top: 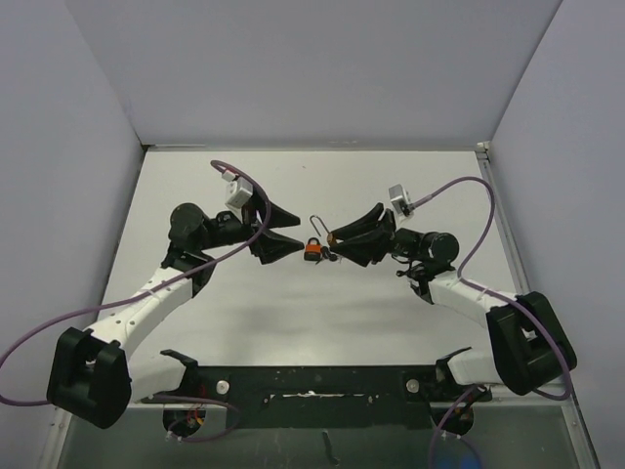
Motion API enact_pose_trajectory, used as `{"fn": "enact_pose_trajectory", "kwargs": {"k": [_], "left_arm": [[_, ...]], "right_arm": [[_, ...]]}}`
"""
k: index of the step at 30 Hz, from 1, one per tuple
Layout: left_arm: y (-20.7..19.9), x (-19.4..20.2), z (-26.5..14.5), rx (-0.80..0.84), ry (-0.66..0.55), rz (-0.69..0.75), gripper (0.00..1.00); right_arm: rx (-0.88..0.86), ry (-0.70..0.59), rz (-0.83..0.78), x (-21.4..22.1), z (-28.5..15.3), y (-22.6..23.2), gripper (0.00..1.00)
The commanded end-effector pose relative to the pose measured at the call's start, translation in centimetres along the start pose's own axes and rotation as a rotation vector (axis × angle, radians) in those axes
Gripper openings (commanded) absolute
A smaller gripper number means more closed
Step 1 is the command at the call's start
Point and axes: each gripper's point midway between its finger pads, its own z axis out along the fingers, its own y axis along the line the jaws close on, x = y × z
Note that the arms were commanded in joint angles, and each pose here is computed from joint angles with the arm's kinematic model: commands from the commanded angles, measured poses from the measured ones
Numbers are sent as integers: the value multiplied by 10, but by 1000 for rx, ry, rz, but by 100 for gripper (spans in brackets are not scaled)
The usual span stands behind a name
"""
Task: Lock with the key
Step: Lock the lock.
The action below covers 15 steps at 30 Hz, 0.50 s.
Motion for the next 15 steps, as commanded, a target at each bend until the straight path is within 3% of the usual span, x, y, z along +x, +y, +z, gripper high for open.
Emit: {"fn": "enact_pose_trajectory", "kwargs": {"k": [1, 7, 15], "left_arm": [[-2, -25, 19, -28, -34, 103, 70], [-3, -28, 36, -77, -39, 118, 70], [-3, -30, 37, -78, -55, 97, 57]], "right_arm": [[-97, -62, -117, -30, 7, 30, 0], [-134, -56, -123, -28, 12, 40, 0], [-119, -63, -140, -32, 12, 41, 0]]}}
